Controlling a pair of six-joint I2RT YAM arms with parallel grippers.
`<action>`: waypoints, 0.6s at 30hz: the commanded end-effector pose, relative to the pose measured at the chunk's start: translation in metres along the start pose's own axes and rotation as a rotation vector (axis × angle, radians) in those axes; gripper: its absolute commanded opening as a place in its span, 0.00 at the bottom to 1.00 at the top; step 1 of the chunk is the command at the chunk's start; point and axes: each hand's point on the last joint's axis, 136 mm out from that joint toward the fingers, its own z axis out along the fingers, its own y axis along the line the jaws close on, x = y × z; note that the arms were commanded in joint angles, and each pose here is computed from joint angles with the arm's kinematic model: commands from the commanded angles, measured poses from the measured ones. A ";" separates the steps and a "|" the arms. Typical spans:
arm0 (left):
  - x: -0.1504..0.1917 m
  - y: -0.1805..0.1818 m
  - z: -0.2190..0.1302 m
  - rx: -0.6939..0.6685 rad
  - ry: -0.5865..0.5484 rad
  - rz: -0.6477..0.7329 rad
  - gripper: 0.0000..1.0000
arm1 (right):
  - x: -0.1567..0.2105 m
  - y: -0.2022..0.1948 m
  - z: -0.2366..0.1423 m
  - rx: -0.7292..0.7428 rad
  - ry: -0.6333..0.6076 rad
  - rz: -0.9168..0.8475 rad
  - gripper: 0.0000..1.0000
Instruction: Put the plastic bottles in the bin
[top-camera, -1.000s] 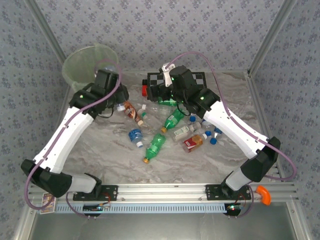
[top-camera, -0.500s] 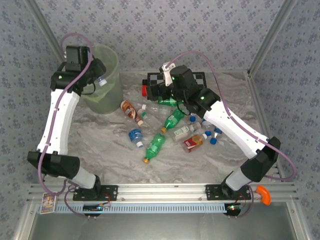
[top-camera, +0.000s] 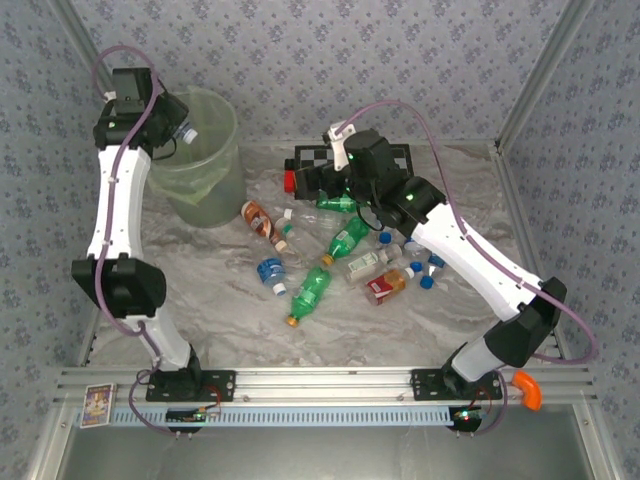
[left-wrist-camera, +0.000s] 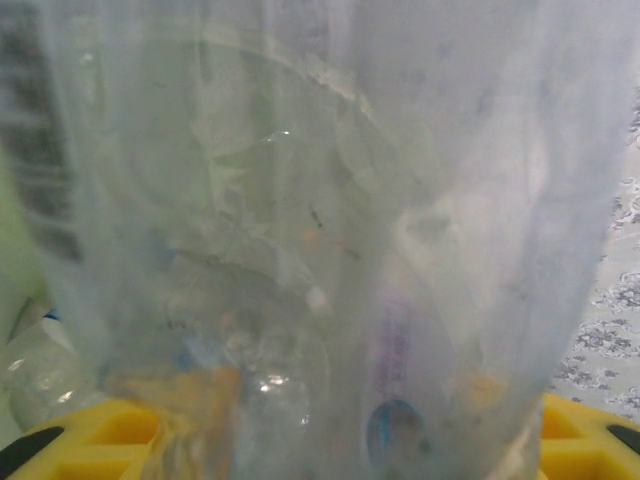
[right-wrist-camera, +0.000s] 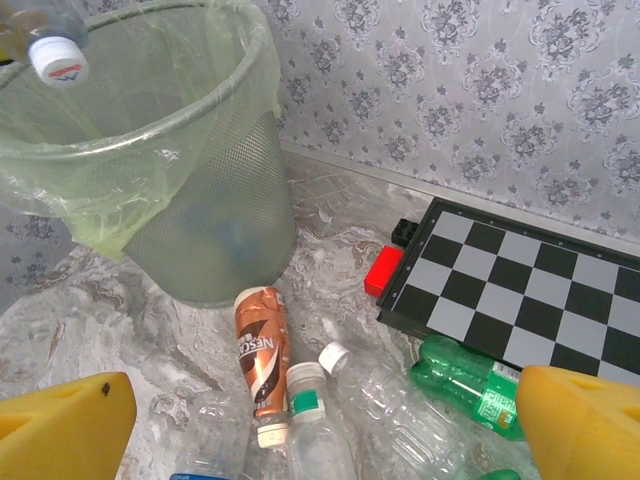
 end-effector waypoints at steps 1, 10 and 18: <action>-0.006 -0.011 0.003 0.034 0.006 -0.025 0.52 | -0.013 -0.008 -0.013 0.033 -0.040 -0.011 0.99; -0.003 -0.004 0.018 0.008 0.026 -0.046 0.62 | -0.015 -0.010 -0.014 0.048 -0.045 -0.014 0.99; -0.001 -0.006 0.008 0.021 0.039 -0.034 0.77 | -0.016 -0.011 -0.013 0.053 -0.048 -0.019 0.99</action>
